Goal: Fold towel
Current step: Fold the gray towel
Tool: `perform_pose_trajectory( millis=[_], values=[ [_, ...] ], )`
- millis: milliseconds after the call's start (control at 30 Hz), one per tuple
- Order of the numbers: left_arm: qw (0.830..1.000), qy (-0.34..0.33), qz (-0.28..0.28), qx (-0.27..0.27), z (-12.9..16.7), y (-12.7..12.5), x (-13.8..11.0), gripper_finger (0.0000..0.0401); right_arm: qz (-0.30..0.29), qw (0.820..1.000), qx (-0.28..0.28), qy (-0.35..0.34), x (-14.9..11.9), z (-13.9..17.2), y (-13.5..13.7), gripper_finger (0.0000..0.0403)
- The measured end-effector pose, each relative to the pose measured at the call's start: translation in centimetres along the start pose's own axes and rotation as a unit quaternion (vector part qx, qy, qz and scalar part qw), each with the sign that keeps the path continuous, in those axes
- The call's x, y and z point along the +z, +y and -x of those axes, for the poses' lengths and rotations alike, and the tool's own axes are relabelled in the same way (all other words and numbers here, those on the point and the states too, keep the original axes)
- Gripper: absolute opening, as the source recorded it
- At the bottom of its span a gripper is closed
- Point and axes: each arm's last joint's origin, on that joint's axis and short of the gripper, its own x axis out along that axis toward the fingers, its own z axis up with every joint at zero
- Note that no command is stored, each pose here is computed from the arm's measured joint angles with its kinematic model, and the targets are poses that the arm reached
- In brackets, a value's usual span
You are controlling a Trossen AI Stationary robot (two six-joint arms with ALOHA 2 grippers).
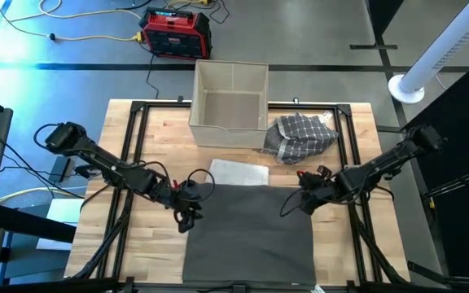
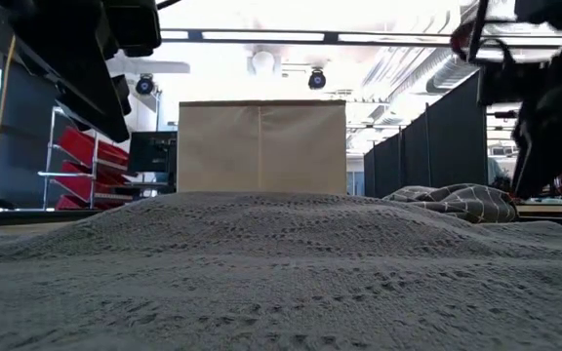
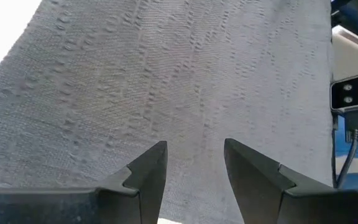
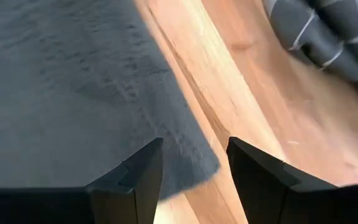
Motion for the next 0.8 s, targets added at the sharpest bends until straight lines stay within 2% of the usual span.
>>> perform_pose_trajectory(
  millis=[100,200,233,433,667,733,800],
  values=[
    [1.000,0.001,-0.003,-0.002,0.0,-0.1,-0.1,0.0154,-0.019,1.000,0.000,0.006,-0.6,-0.5,-0.5,0.0091],
    [1.000,-0.001,0.000,0.001,0.0,-0.1,-0.1,0.0154,-0.017,1.000,0.007,0.013,-0.7,-0.6,-0.5,0.0021],
    [1.000,-0.002,0.002,0.003,0.0,-0.1,-0.1,0.0154,-0.018,1.000,0.008,0.014,-0.7,-0.6,-0.4,0.0013],
    [1.000,-0.010,0.011,0.014,0.0,0.0,0.0,0.0154,-0.016,0.999,0.034,0.006,-0.5,-0.6,-0.1,0.0004],
    [0.986,-0.043,-0.015,0.158,1.0,2.9,0.8,0.0134,-0.016,0.999,0.033,0.006,-0.5,-0.6,-0.1,0.0002],
    [0.982,-0.036,-0.038,0.181,1.3,3.9,1.2,0.0132,-0.018,0.999,0.033,0.006,-0.5,-0.6,-0.1,0.0001],
    [0.983,-0.004,-0.058,0.172,1.4,5.1,1.6,0.0136,-0.019,0.999,0.032,0.006,-0.5,-0.6,-0.1,0.0001]
  ],
)
